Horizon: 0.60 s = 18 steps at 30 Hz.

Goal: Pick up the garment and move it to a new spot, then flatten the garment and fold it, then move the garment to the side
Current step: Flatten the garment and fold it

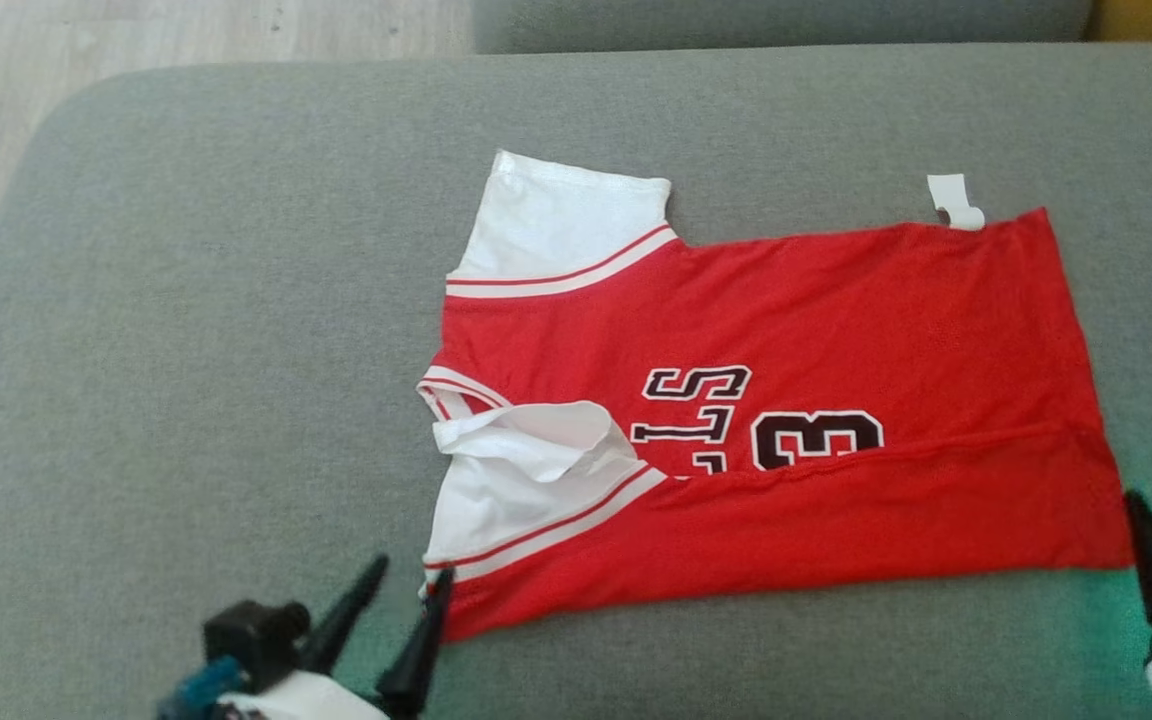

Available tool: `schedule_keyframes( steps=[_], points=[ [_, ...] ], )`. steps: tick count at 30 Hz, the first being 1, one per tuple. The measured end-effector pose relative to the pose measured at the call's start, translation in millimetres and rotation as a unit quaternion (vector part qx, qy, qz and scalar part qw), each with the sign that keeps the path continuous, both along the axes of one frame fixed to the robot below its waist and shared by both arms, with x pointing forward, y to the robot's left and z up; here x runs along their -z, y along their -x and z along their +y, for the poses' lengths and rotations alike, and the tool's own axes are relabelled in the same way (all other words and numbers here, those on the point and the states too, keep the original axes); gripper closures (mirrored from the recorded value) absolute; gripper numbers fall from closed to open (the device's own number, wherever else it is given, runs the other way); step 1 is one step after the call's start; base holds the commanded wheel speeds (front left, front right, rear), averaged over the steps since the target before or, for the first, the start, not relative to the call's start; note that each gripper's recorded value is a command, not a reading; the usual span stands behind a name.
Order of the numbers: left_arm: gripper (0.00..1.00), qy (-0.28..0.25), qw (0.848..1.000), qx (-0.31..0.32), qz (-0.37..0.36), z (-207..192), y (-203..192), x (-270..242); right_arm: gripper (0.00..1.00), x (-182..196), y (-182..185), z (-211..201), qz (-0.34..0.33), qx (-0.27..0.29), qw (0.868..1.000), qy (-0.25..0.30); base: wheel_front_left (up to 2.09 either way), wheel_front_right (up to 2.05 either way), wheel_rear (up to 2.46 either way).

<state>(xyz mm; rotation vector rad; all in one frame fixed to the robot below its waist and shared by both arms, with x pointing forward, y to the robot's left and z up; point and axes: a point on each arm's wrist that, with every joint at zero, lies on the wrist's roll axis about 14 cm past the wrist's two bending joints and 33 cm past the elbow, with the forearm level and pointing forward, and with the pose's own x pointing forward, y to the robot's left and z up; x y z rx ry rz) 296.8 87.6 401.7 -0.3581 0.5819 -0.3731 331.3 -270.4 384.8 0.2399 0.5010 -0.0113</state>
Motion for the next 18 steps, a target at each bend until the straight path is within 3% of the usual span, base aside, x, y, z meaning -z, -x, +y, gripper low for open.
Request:
schedule_keyframes(
  steps=[7, 12, 13, 18],
  points=[
    [0.0, -0.034, 0.997, -0.002, -0.067, 29.8, -52.2, -30.8, 0.0, -27.6, -16.5, -11.0, -0.055, 0.007, 0.998, 0.031, 0.0, 0.0, 0.0],
    [0.0, -0.064, 0.985, 0.071, -0.146, 21.6, -131.9, -79.7, 0.0, -33.1, -39.0, -1.8, -0.079, 0.003, 0.996, 0.036, 0.0, 0.0, 0.0],
    [0.0, -0.078, 0.977, 0.117, -0.159, 8.8, -162.0, -94.3, 0.0, -31.6, -46.8, -1.0, -0.08, 0.0, 0.996, 0.04, 0.0, 0.0, 0.0],
    [0.0, -0.124, 0.965, 0.192, -0.129, -12.5, -226.3, -93.5, 0.0, -20.9, -60.0, -1.3, -0.067, 0.001, 0.997, 0.041, 0.0, 0.0, 0.0]
  ],
)
